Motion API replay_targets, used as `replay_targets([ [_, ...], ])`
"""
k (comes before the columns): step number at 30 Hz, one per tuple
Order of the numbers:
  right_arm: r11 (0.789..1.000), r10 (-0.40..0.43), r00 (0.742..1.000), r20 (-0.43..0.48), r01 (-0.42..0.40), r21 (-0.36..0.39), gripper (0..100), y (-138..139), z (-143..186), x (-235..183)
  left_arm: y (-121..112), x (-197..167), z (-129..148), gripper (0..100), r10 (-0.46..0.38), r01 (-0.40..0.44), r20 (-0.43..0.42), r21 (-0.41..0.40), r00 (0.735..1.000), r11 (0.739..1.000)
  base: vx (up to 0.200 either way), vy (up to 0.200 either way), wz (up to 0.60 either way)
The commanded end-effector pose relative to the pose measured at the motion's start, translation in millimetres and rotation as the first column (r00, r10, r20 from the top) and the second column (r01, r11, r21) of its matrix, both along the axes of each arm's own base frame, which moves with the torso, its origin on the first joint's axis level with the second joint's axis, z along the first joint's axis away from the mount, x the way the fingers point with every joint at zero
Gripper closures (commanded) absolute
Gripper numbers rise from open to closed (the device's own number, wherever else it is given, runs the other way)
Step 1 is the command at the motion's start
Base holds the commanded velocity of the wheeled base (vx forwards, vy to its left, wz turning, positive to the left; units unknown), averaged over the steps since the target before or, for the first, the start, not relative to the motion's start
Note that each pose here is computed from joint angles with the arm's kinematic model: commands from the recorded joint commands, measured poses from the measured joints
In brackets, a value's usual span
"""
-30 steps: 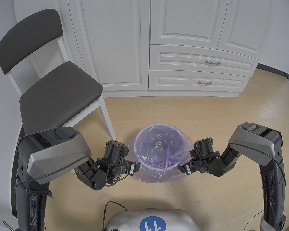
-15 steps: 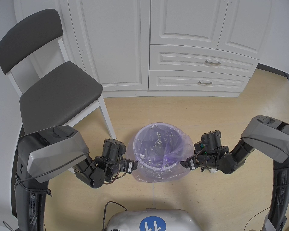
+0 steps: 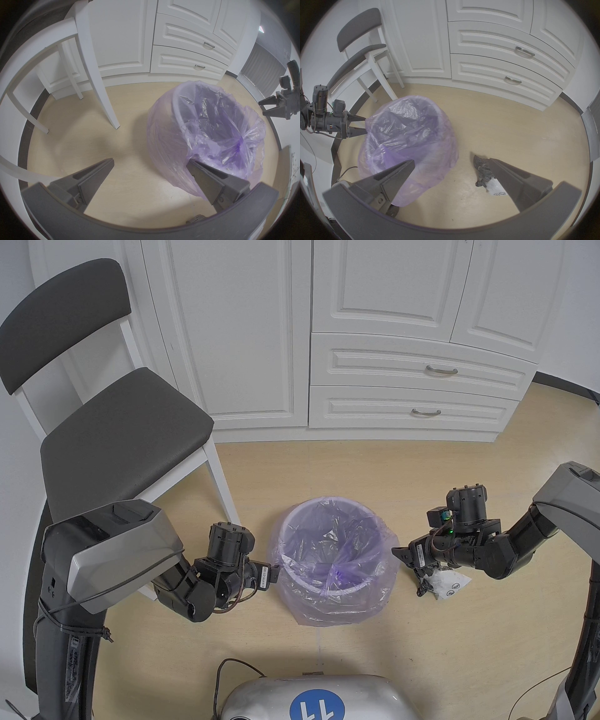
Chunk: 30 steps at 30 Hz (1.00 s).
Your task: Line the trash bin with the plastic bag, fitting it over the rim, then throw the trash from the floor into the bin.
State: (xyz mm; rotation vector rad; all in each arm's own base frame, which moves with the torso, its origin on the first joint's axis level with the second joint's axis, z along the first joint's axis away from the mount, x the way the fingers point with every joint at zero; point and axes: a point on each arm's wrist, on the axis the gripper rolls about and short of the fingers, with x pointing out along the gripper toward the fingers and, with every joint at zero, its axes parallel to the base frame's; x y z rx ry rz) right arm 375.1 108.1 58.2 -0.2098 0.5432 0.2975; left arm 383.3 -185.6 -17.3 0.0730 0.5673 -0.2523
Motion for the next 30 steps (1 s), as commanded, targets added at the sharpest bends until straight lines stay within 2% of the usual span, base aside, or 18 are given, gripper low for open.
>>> replay_targets([
  [1,1.0,-0.019,0.999,-0.044,0.018,-0.012,0,-7,-15,12,-1,5,-9,0,0.011,-0.012,-0.007,-0.008,1.0,1.0,0.0,0.0,0.0],
  [5,0.999,-0.022,0.994,-0.105,0.019,-0.027,0,-3,-59,30,-1,7,-5,0,0.033,-0.033,-0.003,-0.044,0.999,0.998,0.0,0.0,0.0],
  [10,0.999,-0.031,0.989,-0.148,0.028,-0.026,0,0,-92,44,-2,7,-4,0,0.033,-0.033,-0.001,-0.048,0.999,0.998,0.0,0.0,0.0],
  [14,0.999,-0.049,0.985,-0.164,0.049,-0.003,0,2,-105,51,-3,8,-4,0,0.033,-0.033,0.002,-0.05,0.999,0.998,0.0,0.0,0.0],
  [16,0.995,-0.079,0.983,-0.166,0.087,0.04,0,5,-118,63,-4,10,-4,0,0.034,-0.033,0.017,-0.062,0.999,0.998,0.0,0.0,0.0],
  [22,0.978,-0.107,0.975,-0.194,0.138,0.155,0,8,-116,78,-6,15,-6,0,0.045,-0.041,0.041,-0.091,0.998,0.995,0.0,0.0,0.0],
  [26,0.967,-0.152,0.952,-0.265,0.199,0.16,0,8,-116,88,-6,14,-7,0,0.045,-0.041,0.039,-0.091,0.998,0.995,0.0,0.0,0.0],
  [29,0.95,-0.231,0.932,-0.278,0.278,0.144,0,10,-127,101,-6,15,-6,0,0.045,-0.041,0.041,-0.091,0.998,0.995,0.0,0.0,0.0],
  [30,0.95,-0.231,0.932,-0.278,0.278,0.144,0,10,-127,101,-6,15,-6,0,0.045,-0.041,0.041,-0.091,0.998,0.995,0.0,0.0,0.0],
])
